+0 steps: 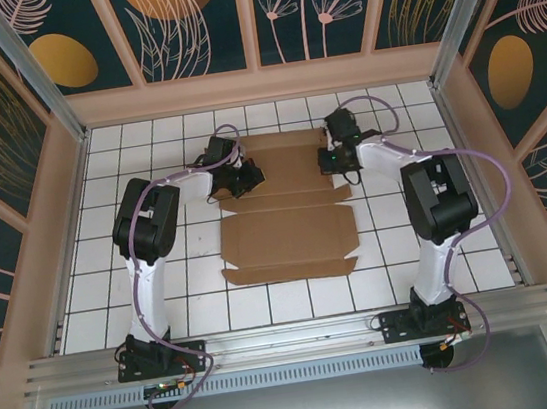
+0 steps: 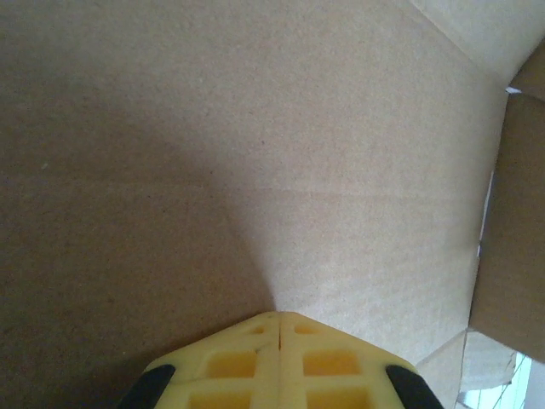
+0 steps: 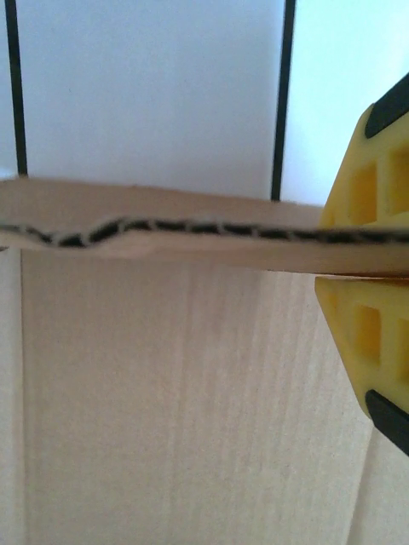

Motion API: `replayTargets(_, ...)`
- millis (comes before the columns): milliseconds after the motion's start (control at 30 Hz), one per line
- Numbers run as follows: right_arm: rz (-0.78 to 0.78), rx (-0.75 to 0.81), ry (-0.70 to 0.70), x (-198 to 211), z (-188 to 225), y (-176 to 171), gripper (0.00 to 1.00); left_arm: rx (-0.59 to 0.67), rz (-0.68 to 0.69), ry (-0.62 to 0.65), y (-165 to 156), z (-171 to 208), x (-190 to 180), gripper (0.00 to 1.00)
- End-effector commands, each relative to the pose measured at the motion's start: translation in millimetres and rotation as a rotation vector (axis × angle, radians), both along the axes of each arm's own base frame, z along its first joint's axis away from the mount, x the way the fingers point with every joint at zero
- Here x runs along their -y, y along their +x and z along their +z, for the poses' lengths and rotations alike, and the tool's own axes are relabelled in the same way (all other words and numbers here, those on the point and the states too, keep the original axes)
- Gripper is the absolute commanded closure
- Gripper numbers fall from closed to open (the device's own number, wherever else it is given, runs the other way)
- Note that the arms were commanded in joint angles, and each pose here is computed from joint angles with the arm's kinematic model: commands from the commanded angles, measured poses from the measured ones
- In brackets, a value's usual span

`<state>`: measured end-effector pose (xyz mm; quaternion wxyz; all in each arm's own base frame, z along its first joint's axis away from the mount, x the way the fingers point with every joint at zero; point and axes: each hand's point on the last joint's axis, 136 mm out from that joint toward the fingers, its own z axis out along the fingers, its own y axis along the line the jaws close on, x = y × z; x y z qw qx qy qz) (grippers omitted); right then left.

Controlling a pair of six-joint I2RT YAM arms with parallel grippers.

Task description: Fold the paper box

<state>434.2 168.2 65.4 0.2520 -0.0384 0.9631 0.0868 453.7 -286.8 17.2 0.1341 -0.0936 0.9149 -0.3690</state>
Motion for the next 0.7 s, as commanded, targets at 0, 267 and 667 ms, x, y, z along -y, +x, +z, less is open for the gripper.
replayTargets(0,-0.040,0.026,-0.246,10.6,-0.5,-3.2,0.85,-0.146,0.023,0.107,-32.9,-42.4,-13.9,0.97)
replayTargets(267,0.013,0.026,-0.463,-20.3,-28.5,-3.3,0.80,-0.157,0.031,0.114,-35.2,-45.1,-14.5,0.97)
replayTargets(667,-0.077,0.142,-0.540,10.6,21.9,-1.4,0.66,-0.154,0.027,0.134,-38.1,-47.0,-17.4,0.97)
